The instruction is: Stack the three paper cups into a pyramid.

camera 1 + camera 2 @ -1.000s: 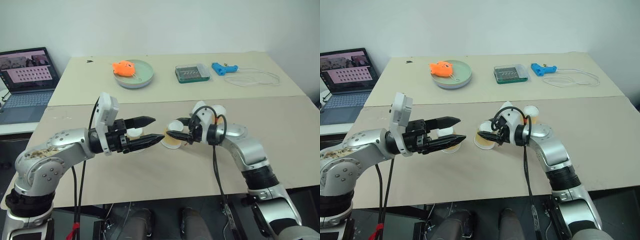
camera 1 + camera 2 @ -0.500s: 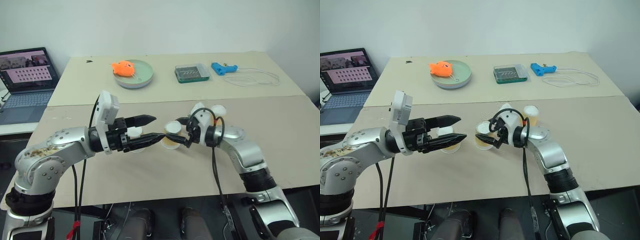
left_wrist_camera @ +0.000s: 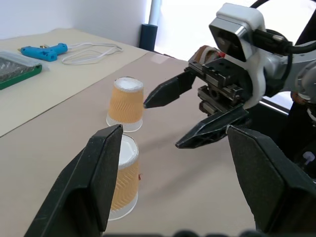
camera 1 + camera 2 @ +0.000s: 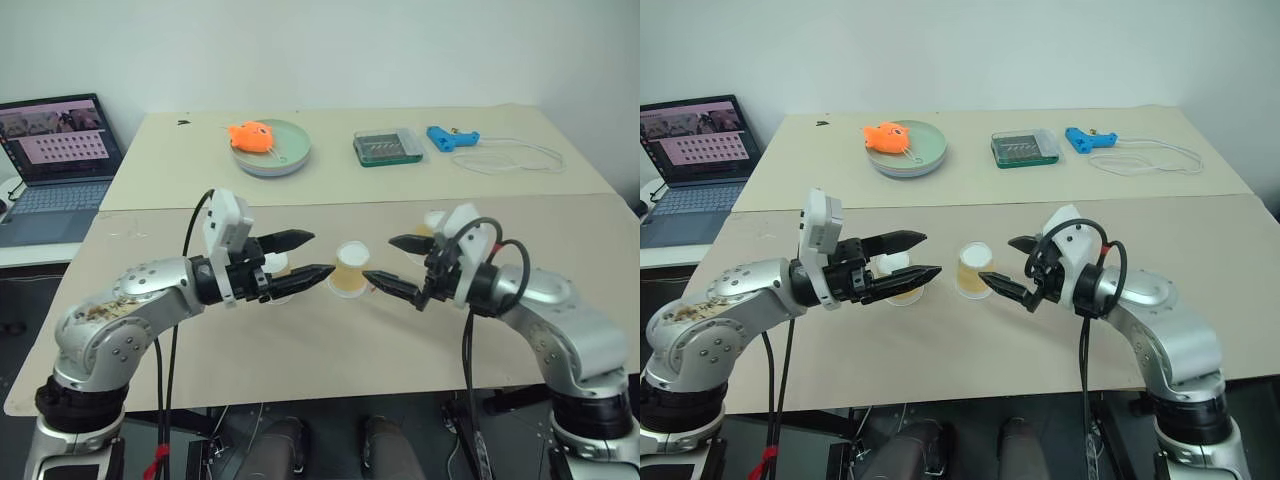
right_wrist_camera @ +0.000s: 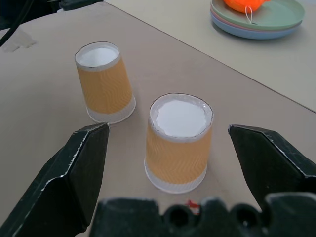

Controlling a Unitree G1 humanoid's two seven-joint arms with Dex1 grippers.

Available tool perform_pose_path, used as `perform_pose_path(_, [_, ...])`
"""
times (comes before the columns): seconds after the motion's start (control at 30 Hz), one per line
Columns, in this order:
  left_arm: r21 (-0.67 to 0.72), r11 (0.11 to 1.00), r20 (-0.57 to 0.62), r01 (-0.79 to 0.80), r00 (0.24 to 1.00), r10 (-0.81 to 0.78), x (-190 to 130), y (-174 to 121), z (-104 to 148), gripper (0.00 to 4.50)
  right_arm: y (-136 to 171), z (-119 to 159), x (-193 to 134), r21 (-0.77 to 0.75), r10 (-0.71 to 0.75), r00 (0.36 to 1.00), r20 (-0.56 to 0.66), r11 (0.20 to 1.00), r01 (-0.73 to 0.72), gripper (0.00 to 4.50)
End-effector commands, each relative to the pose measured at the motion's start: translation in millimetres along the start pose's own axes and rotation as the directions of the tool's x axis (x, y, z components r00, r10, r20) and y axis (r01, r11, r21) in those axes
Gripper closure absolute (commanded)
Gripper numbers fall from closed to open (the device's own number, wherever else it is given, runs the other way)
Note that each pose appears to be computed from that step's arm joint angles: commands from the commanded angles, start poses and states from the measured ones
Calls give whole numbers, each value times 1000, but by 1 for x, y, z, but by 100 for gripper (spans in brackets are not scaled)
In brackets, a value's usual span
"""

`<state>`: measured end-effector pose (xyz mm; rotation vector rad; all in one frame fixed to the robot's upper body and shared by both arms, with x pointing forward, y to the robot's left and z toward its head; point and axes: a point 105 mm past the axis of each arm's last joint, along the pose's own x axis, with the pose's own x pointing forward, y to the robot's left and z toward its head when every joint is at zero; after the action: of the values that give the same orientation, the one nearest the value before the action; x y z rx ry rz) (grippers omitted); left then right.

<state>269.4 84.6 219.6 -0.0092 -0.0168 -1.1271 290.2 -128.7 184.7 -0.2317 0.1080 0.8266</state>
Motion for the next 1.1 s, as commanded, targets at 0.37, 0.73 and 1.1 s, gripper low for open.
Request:
perform_pose_path(0.37, [56,998,29,10,1000,-12,6,-4,9,94,-78,-78,-48,51,-649,729,-218,739,672,3])
perform_pose_path(0.73, [56,998,19,14,1000,-15,6,-3,9,94,-87,-37,-8,199,-657,754,-6,738,644,3])
perform_pose_path(1.1, [61,998,26,1,1000,-3,4,-5,13,94,-100,-33,9,184,-654,756,21,746,640,3])
